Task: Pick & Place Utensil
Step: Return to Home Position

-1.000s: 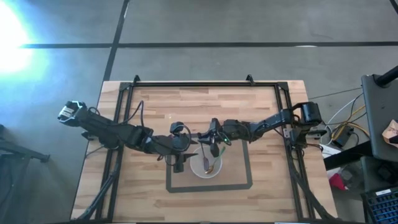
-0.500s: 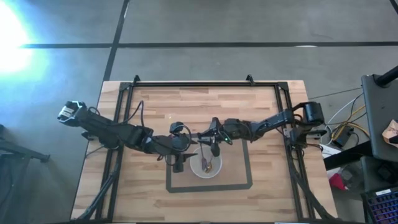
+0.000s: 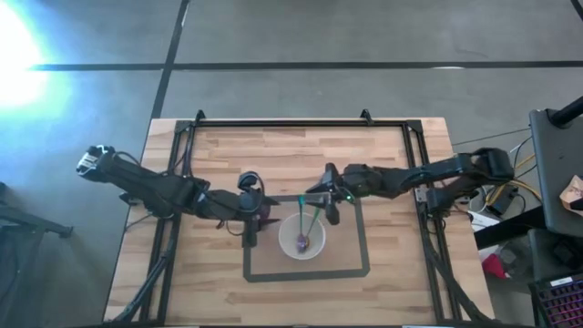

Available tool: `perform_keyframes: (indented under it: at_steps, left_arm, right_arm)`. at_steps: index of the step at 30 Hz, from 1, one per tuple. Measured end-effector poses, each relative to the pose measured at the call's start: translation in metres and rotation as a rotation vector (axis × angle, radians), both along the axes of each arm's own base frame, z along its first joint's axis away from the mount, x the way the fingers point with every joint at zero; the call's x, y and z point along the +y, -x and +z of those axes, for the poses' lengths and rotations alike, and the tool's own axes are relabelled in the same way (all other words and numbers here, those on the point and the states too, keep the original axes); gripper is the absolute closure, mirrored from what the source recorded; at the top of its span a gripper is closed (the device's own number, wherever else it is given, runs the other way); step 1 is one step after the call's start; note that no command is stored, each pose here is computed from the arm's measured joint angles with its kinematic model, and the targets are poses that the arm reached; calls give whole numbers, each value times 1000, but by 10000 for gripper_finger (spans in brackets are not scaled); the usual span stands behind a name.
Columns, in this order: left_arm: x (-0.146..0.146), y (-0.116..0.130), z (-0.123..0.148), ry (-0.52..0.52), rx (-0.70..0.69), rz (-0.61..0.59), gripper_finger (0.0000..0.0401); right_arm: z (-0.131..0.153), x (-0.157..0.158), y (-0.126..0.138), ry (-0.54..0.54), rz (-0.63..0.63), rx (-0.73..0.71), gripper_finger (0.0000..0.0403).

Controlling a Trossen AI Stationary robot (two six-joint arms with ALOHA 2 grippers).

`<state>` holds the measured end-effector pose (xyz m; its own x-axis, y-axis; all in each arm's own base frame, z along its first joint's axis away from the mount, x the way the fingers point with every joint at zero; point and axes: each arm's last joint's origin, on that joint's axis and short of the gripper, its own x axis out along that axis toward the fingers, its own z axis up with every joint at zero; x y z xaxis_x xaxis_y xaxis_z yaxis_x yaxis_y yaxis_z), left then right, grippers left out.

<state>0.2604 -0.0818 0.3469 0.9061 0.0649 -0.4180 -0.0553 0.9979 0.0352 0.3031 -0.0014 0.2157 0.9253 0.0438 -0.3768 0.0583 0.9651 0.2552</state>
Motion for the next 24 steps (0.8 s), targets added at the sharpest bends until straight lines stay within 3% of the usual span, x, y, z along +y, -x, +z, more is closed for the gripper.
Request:
perform_keyframes:
  at_steps: [7, 16, 24]
  left_arm:
    - [5, 14, 9, 14, -3, 7, 208]
    - [12, 38, 22, 10, -22, -2, 211]
    - [26, 75, 14, 16, -74, 1, 275]
  right_arm:
    - [31, 2, 30, 28, 17, 8, 237]
    - [71, 12, 66, 100, 90, -139, 252]
    - [94, 24, 91, 219, 181, -253, 268]
